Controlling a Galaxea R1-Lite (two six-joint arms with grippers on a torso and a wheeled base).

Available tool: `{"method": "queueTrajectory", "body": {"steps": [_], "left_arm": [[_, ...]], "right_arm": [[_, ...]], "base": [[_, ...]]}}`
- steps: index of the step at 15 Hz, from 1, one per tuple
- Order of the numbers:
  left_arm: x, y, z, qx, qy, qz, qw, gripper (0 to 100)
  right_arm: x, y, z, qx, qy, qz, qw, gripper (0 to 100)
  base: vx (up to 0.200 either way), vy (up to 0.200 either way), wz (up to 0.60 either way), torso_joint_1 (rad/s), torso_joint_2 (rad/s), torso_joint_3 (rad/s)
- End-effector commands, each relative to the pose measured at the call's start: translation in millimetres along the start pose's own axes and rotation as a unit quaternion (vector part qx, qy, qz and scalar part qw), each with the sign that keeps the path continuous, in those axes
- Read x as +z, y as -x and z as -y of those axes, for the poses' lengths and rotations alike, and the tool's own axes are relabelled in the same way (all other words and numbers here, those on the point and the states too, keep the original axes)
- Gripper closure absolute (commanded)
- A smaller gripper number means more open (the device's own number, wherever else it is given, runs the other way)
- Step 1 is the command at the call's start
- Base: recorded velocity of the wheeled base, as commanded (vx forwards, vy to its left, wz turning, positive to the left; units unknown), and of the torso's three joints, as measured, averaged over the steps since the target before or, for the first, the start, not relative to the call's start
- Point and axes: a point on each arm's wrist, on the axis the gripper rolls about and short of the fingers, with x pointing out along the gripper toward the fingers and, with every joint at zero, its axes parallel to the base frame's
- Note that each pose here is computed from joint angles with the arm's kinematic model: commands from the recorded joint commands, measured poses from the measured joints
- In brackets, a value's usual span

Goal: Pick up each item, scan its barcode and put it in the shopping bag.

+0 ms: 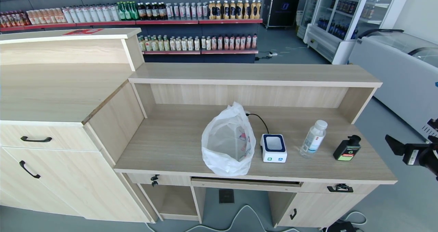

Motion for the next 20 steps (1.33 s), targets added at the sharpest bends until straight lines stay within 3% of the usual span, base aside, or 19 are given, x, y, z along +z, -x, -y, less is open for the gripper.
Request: {"method": "queueTrajectory", "body": {"steps": [1,4,8,20], "left_arm": [[0.0,0.0,0.0,0.000,0.000,0.000,1.0000,0],[0.0,0.0,0.0,0.000,0.000,0.000,1.0000,0],[0.0,0.0,0.0,0.000,0.000,0.000,1.0000,0],[0.0,0.0,0.0,0.000,0.000,0.000,1.0000,0]], "right_arm": [[-44.5,-17.2,5.1,0.001,-0.001,-0.081,0.997,0],[-59.1,-25.2,13.1,-0.018,0.018,-0.099,0.995,0],[-58.8,-52.5,7.5,-0.007,0.025,-0.079,0.997,0],[-75.0,-121.6,-52.8,0.078,0.025,-0.042,0.996,0]], "base": [[0.000,0.000,0.00,0.000,0.00,0.000],[0.000,0.000,0.00,0.000,0.00,0.000],[0.000,0.000,0.00,0.000,0.00,0.000],[0.000,0.000,0.00,0.000,0.00,0.000]]}}
